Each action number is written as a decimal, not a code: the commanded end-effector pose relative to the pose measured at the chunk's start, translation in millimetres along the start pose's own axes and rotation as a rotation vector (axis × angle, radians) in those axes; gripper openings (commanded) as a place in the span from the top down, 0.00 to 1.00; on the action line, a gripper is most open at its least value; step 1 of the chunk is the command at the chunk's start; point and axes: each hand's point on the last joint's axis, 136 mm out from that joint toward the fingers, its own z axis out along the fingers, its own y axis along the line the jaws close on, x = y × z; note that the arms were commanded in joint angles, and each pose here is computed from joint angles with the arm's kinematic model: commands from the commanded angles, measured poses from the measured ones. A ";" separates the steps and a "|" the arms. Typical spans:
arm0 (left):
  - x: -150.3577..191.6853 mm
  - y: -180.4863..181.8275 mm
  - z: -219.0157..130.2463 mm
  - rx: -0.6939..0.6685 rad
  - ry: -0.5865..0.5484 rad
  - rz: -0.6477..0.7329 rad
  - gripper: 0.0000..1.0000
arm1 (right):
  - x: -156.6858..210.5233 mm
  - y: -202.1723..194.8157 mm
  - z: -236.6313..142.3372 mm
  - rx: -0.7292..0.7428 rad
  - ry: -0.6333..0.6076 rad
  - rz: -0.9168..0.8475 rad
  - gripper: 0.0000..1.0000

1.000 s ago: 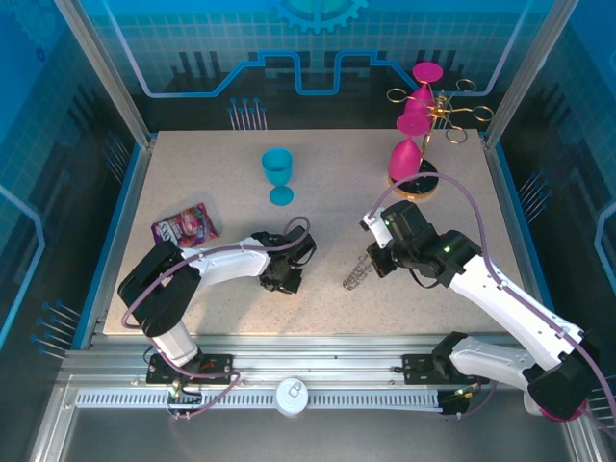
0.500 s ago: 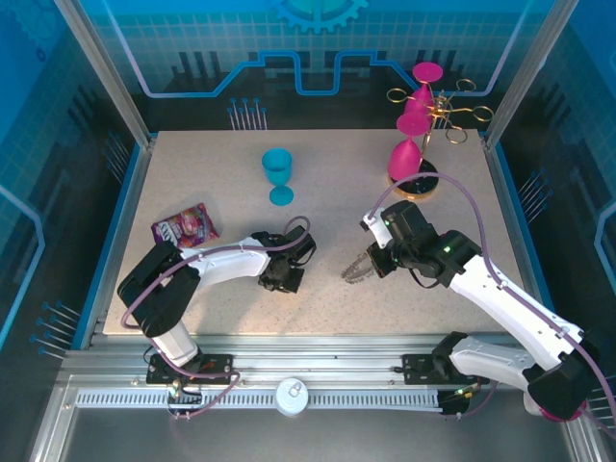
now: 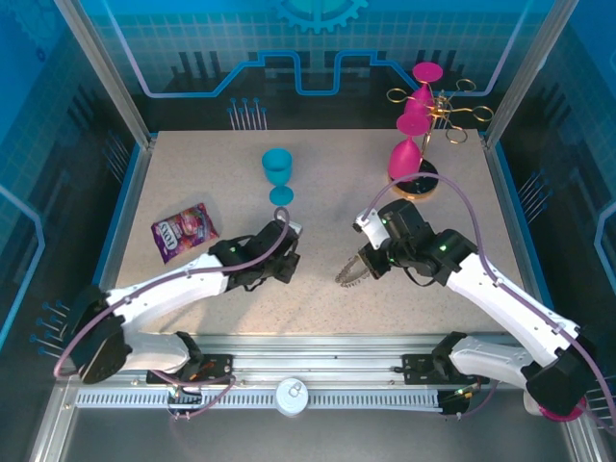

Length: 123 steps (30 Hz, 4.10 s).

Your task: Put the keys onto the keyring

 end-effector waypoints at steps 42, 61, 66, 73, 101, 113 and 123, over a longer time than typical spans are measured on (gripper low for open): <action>-7.6 -78.3 -90.3 0.601 -0.740 0.704 1.00 | -18.0 118.7 16.2 -0.663 -0.323 -0.507 1.00; -2.2 -85.3 -88.8 0.688 -0.668 0.627 1.00 | -28.9 103.5 23.4 -0.488 -0.375 -0.577 1.00; -6.3 -78.3 -78.6 0.677 -0.607 0.449 1.00 | -28.7 105.1 21.5 -0.472 -0.410 -0.602 1.00; -4.8 -76.3 -74.2 0.688 -0.582 0.364 1.00 | -27.5 108.7 21.1 -0.473 -0.409 -0.627 1.00; -2.2 -83.8 -70.2 0.756 -0.559 0.311 1.00 | -34.9 113.6 19.1 -0.463 -0.423 -0.619 1.00; -7.8 -71.8 -61.3 0.688 -0.552 0.236 1.00 | -35.0 117.3 14.4 -0.469 -0.446 -0.634 1.00; -10.5 -62.0 -55.5 0.656 -0.541 0.165 1.00 | -34.3 117.4 13.8 -0.467 -0.450 -0.636 1.00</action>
